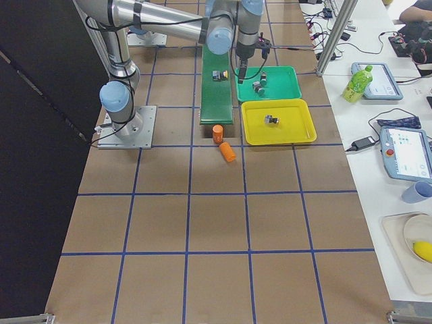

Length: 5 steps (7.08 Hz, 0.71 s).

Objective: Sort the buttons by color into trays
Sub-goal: 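Release the yellow button in the yellow tray and raise the right gripper, then lower the right gripper onto the last yellow button on the belt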

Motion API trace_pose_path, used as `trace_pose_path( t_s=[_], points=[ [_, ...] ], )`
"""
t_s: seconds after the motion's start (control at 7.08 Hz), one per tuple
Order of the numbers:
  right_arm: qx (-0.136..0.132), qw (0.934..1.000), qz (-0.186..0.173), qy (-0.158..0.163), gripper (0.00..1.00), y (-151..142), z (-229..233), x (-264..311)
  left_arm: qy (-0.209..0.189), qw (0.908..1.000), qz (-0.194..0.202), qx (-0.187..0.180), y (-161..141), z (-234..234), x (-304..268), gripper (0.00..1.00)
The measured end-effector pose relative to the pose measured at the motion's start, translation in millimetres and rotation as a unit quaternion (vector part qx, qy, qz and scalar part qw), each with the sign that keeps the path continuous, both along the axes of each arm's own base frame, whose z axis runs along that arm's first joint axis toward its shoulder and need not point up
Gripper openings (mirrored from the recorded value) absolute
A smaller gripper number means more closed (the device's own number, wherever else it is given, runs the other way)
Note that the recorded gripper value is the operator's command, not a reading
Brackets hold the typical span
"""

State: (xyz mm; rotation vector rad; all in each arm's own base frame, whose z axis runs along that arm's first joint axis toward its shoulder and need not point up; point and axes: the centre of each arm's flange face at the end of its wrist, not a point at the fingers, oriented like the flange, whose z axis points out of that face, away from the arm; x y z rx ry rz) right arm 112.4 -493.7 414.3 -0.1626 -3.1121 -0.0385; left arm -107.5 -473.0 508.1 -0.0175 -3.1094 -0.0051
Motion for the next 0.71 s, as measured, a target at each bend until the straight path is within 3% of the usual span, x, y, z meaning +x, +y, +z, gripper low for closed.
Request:
trace_pose_path(
  t_s=[0.28, 0.71],
  points=[
    [0.007, 0.9999, 0.012, -0.002, 1.00, 56, -28, 13, 0.000, 1.0000, 0.001, 0.000, 0, 0, 1, 1.00],
    [-0.009, 0.9996, 0.011, -0.025, 1.00, 53, -57, 35, 0.000, 1.0000, 0.000, 0.000, 0, 0, 1, 1.00]
  ],
)
